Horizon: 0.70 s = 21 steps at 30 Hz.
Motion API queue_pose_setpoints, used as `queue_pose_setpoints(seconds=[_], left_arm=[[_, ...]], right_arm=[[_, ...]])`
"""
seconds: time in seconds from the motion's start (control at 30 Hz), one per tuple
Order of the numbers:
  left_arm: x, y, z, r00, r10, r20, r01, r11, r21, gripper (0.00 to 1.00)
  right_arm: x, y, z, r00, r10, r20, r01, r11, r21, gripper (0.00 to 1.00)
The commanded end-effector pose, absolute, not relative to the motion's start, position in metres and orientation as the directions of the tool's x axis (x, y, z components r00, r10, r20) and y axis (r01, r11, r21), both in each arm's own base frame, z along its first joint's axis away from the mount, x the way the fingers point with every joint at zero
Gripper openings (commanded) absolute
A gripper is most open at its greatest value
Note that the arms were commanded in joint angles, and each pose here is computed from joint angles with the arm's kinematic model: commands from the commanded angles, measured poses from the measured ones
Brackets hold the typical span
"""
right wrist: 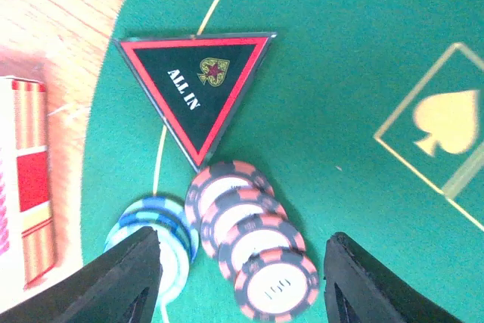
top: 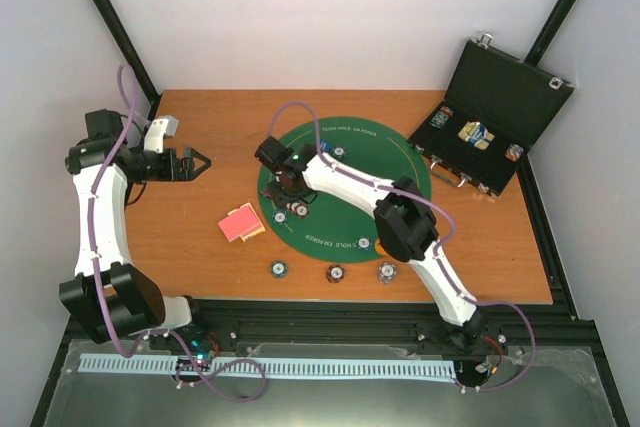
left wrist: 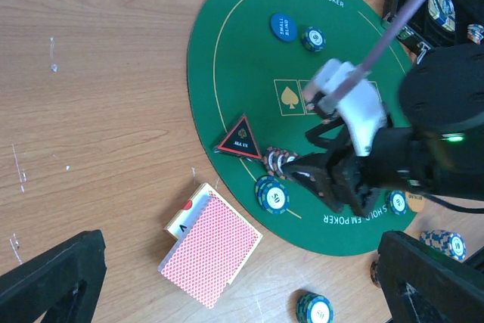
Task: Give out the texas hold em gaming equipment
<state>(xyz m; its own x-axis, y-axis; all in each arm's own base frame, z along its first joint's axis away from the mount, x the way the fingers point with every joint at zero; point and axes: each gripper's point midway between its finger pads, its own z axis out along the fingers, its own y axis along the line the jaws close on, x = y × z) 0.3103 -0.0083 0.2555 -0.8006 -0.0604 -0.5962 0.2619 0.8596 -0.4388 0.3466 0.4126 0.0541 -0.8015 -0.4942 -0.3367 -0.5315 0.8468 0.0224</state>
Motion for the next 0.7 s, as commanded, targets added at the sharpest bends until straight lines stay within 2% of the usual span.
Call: queue_pose_setpoints(seconds=[0.0, 0.17, 0.5, 0.67], left_arm=[[0.311, -0.007, 0.267, -0.783, -0.057, -0.62, 0.278, 0.86, -0.429, 1.0], [0.311, -0.007, 0.269, -0.78, -0.059, -0.623, 0.279, 0.859, -0.43, 1.0], [0.312, -0.007, 0.268, -0.78, -0.057, -0.623, 0.279, 0.86, -0.428, 1.0], [0.311, -0.007, 0.268, -0.78, -0.056, -0.623, 0.28, 0.86, -0.427, 1.0]], right_arm=[[0.344, 0.399, 0.112, -0.78, -0.473, -0.409, -0.526, 0.85, 0.021, 0.6], [0.31, 0.375, 0.116, -0.788, -0.466, -0.403, -0.512, 0.859, 0.008, 0.63], [0.196, 0.322, 0.078, -0.808, -0.503, -0.307, -0.526, 0.851, -0.01, 0.71], [0.169, 0.308, 0.062, -0.824, -0.495, -0.277, -0.513, 0.858, -0.009, 0.74]])
